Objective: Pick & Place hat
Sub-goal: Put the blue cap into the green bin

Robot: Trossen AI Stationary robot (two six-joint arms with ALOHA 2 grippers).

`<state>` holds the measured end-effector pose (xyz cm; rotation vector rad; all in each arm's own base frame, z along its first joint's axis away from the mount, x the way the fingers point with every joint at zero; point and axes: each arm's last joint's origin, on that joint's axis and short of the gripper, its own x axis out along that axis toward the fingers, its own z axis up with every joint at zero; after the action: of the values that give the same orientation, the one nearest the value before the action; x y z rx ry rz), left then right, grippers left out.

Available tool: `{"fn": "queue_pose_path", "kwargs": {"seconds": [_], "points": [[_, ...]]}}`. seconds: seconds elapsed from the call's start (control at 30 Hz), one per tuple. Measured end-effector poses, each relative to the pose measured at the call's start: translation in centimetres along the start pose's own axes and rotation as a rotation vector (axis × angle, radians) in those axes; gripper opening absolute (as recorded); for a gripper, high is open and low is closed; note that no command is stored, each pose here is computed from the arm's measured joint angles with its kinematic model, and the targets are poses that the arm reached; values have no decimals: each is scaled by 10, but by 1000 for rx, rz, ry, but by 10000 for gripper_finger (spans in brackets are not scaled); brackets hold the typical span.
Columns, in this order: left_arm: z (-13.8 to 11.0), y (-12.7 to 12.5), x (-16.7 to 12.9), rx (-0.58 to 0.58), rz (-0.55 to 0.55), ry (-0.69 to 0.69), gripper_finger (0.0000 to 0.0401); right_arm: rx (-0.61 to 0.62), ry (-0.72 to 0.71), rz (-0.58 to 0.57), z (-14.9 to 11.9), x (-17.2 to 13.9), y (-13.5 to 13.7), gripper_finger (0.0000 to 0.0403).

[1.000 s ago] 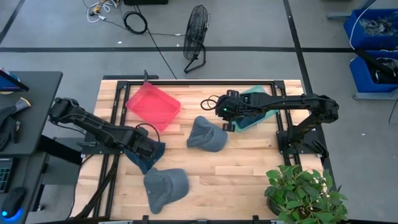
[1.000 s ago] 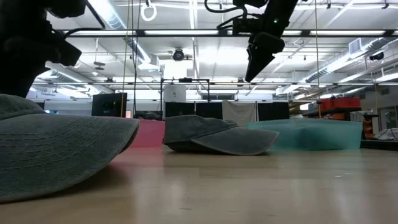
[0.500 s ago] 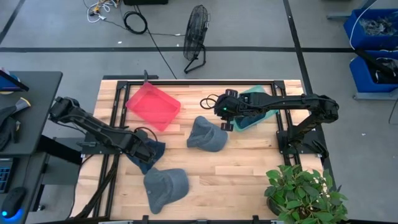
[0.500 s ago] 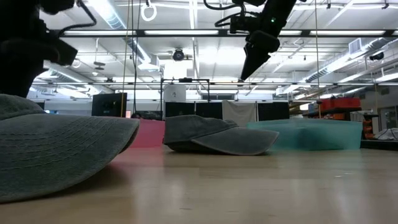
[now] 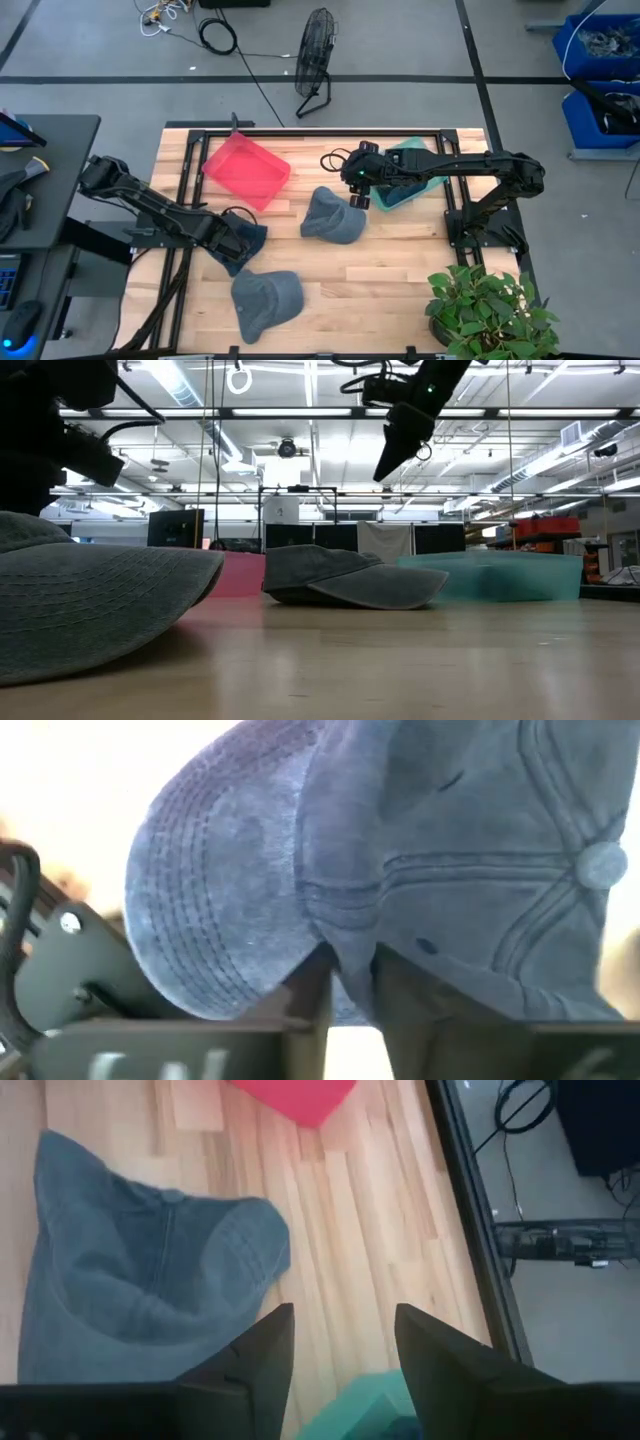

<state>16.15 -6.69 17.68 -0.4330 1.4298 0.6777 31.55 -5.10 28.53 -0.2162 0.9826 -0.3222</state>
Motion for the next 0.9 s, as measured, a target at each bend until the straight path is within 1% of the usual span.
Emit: {"fn": "queue_pose_path", "kwargs": {"seconds": [0.07,0.1,0.27,0.4,0.47,0.6,0.7,0.77,0.83,0.9], "points": [[5,-3,-6,24,-15,-34,21,-9,-14,16,1,0,0,180],[8,-5,-11,33,-28,-56,13,-12,-21,34,2,0,1,180],[28,-18,-50,78,-115,-199,10,-11,-53,110,4,0,3,181],[45,-22,-83,100,-156,-320,5,13,-123,123,11,-3,8,181],[54,-21,-94,111,-163,-366,5,6,-152,130,14,-4,12,181],[72,-13,-104,165,-92,-470,7,-94,-190,138,18,-8,22,181],[90,-5,-104,198,-24,-553,7,-128,-223,142,21,-12,31,181],[104,-3,-102,257,30,-597,8,-134,-240,112,23,-14,36,181],[118,-3,-97,317,96,-628,8,-136,-252,50,25,-16,39,181],[133,-3,-92,350,148,-667,8,-150,-276,15,28,-19,43,181]]}}
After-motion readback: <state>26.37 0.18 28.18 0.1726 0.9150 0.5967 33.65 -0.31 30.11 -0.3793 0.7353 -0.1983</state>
